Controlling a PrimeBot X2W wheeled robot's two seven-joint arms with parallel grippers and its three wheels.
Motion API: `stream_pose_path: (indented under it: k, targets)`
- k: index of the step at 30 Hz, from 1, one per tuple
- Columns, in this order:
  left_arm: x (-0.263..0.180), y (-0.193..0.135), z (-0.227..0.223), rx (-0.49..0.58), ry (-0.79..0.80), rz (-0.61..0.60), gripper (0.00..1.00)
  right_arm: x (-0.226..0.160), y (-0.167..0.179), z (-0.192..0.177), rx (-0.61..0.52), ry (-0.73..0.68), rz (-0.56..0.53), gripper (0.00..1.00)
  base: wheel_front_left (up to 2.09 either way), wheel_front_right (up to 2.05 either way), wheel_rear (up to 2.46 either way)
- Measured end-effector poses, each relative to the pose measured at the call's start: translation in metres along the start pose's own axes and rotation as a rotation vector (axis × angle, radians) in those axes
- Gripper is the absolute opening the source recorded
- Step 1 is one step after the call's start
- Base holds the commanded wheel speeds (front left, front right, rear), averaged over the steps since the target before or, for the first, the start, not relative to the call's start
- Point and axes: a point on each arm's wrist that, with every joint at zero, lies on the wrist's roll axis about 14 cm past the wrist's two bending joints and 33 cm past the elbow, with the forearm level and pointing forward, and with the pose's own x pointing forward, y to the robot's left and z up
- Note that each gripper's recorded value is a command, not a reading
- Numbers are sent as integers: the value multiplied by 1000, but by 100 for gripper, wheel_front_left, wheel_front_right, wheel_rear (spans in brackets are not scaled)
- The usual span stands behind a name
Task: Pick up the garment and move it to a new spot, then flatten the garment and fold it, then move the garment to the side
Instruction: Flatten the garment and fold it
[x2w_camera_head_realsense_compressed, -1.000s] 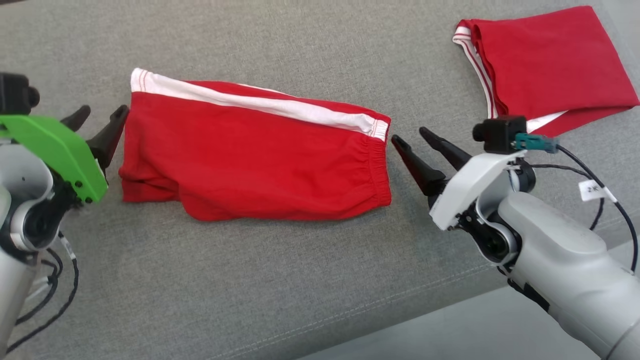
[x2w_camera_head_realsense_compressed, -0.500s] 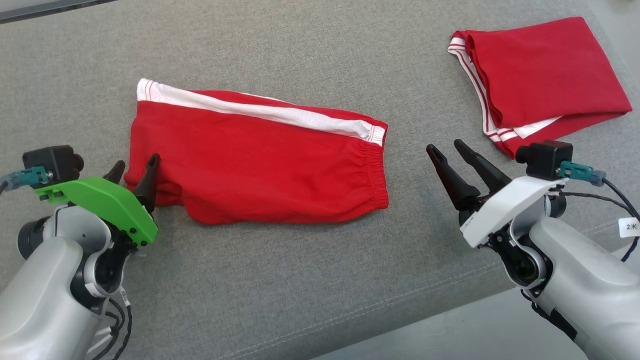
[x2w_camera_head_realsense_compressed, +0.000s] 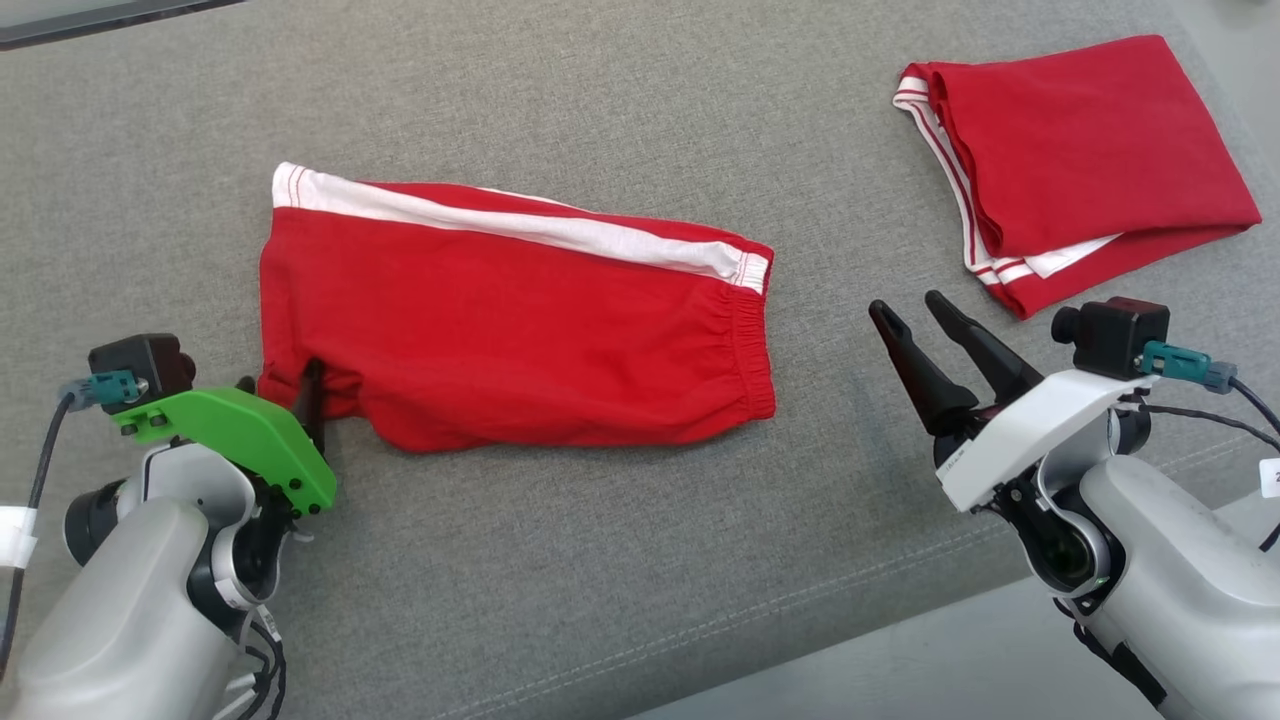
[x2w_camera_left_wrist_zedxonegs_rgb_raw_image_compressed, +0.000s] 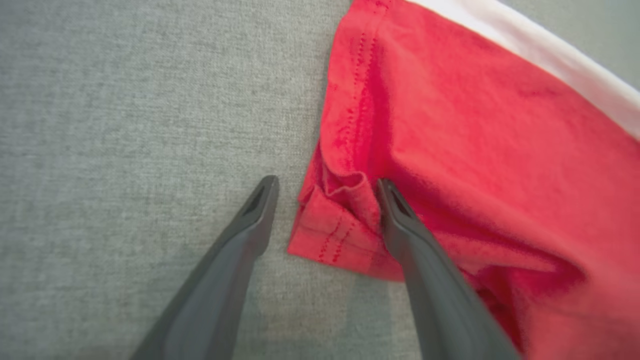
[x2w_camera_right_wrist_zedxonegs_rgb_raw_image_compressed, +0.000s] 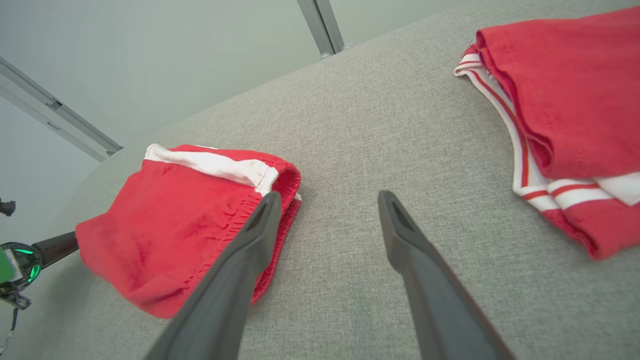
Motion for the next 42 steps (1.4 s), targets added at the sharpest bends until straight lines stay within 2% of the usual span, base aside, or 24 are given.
stream_pose_path:
  k: [1, 2, 3, 4, 5, 10, 18, 25, 34, 35, 37, 38, 39, 40, 42]
  targets:
    - [0, -2, -2, -4, 5, -6, 77, 0, 1, 1, -2, -3, 1, 100, 0, 0, 0]
    - [0, -3, -3, -7, 6, -6, 47, 0, 2, 2, -2, -4, 3, 100, 0, 0, 0]
    - [0, -4, -4, -9, 6, -6, 29, -1, 2, 2, -1, -3, 3, 100, 0, 0, 0]
    - [-1, -5, -5, -10, 7, -9, 2, -1, 4, 1, -1, -3, 5, 100, 0, 0, 0]
    - [-1, -5, -5, -10, 7, -9, 0, -1, 4, 1, -1, -3, 5, 100, 0, 0, 0]
    - [-3, -11, -5, -24, -19, -17, 0, -2, 11, 3, 5, -9, 17, 100, 0, 0, 0]
    - [-29, -22, -2, -111, -158, -49, 0, -10, 12, -3, 34, 0, -1, 100, 0, 0, 0]
    - [-71, -20, -17, -188, -233, -32, 0, -13, 13, -7, 56, 16, -7, 100, 0, 0, 0]
    - [-106, -7, -46, -276, -237, 19, 0, -7, 33, -15, 89, 71, 32, 100, 0, 0, 0]
    - [-108, -6, -49, -278, -235, 26, 5, -6, 36, -16, 89, 80, 38, 100, 0, 0, 0]
    - [-110, -4, -52, -277, -240, 31, 37, -4, 39, -16, 88, 90, 42, 100, 0, 0, 0]
    - [-111, -3, -53, -277, -245, 33, 37, -3, 40, -17, 89, 96, 42, 100, 0, 0, 0]
    - [-112, -2, -53, -274, -249, 37, 58, -2, 39, -17, 88, 101, 39, 100, 0, 0, 0]
    - [-114, -1, -53, -265, -258, 41, 100, -1, 40, -17, 90, 109, 39, 100, 0, 0, 0]
    - [-117, 1, -52, -246, -276, 49, 100, 1, 45, -22, 94, 137, 45, 100, 0, 0, 0]
